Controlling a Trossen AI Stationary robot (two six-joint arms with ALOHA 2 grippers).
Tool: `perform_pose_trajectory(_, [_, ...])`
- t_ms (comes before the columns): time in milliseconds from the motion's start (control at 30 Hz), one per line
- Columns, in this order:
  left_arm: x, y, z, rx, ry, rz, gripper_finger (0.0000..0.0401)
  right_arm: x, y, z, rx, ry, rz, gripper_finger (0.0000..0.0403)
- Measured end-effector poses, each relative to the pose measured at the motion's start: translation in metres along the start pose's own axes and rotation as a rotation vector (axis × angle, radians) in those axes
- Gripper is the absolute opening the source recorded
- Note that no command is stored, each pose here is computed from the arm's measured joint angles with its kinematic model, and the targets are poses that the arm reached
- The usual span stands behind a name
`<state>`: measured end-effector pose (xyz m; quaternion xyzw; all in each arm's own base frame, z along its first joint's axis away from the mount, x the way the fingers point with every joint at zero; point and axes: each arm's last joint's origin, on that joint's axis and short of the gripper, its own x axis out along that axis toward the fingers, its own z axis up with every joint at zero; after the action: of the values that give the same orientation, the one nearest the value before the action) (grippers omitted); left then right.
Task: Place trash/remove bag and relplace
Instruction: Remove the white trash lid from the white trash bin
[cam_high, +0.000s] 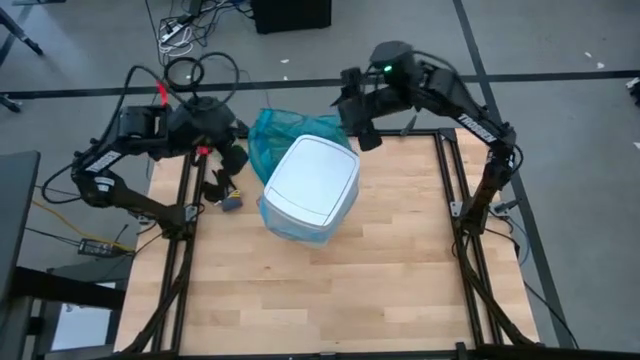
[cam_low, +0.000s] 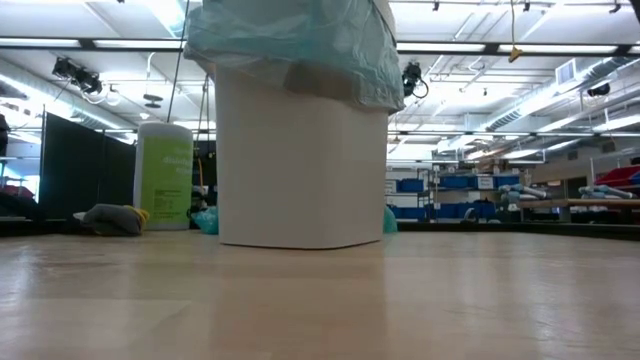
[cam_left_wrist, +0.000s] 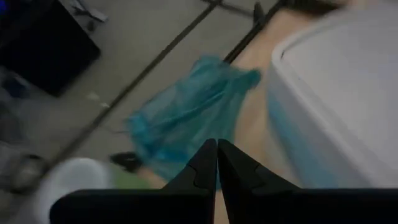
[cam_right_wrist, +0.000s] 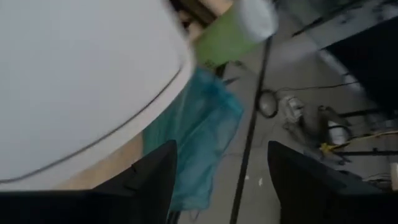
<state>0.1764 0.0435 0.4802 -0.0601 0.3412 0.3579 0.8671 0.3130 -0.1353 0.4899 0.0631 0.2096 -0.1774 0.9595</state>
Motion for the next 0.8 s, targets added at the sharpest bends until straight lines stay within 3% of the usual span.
perform_pose_trajectory(133, [0.023,-0.01,-0.019,-0.184,-0.005,-0.127,0.0023,-0.019,0.005,0.009,0.068,-0.059,0.033,0.0221])
perform_pose_trajectory(300, [0.072,-0.034,-0.052,-0.296,0.002,-0.338,0.0023,-0.012,0.018,0.007,0.063,-0.041,0.066,0.0215])
perform_pose_trajectory(433, [0.094,-0.045,-0.067,-0.372,-0.03,-0.517,0.0023,-0.011,0.026,0.007,0.055,-0.043,0.06,0.0215])
perform_pose_trajectory(667, [0.118,-0.054,-0.089,-0.454,0.033,-0.545,0.0023,-0.011,0.035,0.001,0.042,0.007,0.024,0.0215])
perform_pose_trajectory(800, [0.138,-0.065,-0.095,-0.507,-0.024,-0.589,0.0023,-0.004,0.033,-0.011,0.057,0.091,-0.01,0.0215])
